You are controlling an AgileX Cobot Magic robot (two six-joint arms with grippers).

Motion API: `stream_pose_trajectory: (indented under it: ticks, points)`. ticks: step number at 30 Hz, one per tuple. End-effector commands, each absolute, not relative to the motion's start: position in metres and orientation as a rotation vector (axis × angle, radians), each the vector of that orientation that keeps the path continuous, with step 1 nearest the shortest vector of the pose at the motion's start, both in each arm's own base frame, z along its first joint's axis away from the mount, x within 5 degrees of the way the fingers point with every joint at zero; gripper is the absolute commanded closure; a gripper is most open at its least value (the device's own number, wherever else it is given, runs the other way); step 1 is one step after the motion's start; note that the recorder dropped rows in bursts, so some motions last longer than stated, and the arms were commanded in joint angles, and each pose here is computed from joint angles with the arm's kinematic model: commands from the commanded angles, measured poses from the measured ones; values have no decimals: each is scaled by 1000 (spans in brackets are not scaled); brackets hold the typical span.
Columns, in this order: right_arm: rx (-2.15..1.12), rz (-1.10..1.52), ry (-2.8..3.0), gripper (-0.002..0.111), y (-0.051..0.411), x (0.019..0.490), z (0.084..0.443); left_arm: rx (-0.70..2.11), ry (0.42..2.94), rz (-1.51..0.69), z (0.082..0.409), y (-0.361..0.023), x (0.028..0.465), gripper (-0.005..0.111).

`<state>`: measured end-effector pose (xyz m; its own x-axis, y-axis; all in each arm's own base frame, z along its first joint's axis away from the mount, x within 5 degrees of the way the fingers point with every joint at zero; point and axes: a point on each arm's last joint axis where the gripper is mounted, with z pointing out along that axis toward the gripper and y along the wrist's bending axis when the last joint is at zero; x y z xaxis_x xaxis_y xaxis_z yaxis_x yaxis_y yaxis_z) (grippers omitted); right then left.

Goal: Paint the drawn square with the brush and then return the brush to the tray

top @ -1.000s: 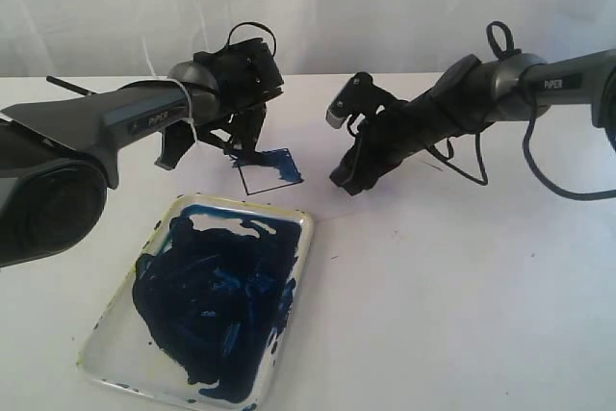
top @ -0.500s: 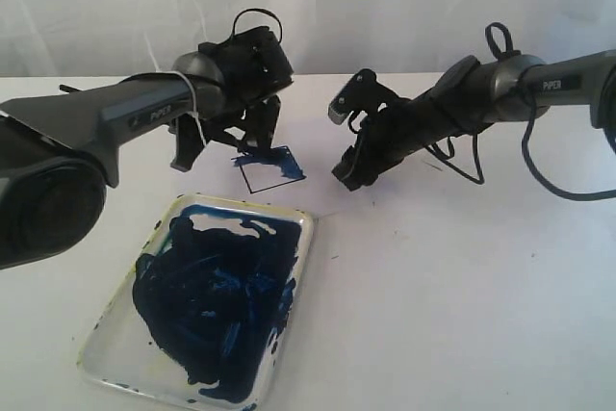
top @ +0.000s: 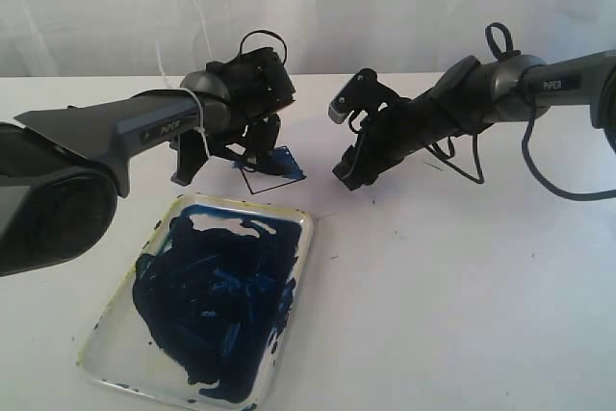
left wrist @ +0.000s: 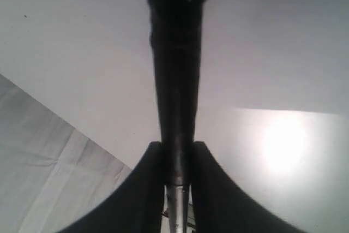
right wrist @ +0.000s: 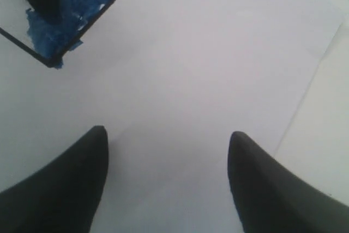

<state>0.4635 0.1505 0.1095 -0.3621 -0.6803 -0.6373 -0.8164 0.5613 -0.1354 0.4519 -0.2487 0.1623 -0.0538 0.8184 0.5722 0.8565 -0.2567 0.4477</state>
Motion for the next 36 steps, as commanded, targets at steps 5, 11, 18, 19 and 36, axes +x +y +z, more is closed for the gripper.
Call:
stream_pose_trajectory:
  ticks: [5,11,18,19,36]
  points:
    - [-1249,249,2154,48,149,460,97,-1942,-1871,-1299,172,-222,458,107]
    - [-1249,249,2154,48,149,460,97,-1920,-1893,-1320,173,-221,459,107]
    - [-1249,249,2154,48,149,460,97,-1981,-1883,-1332,172,-244,448,107]
    - [-1249,249,2154,48,149,460,97,-1999,-1878,-1336,172,-248,446,107]
    - [-1249,249,2154,48,149,460,97,-1927,-1893,-1314,172,-223,458,107]
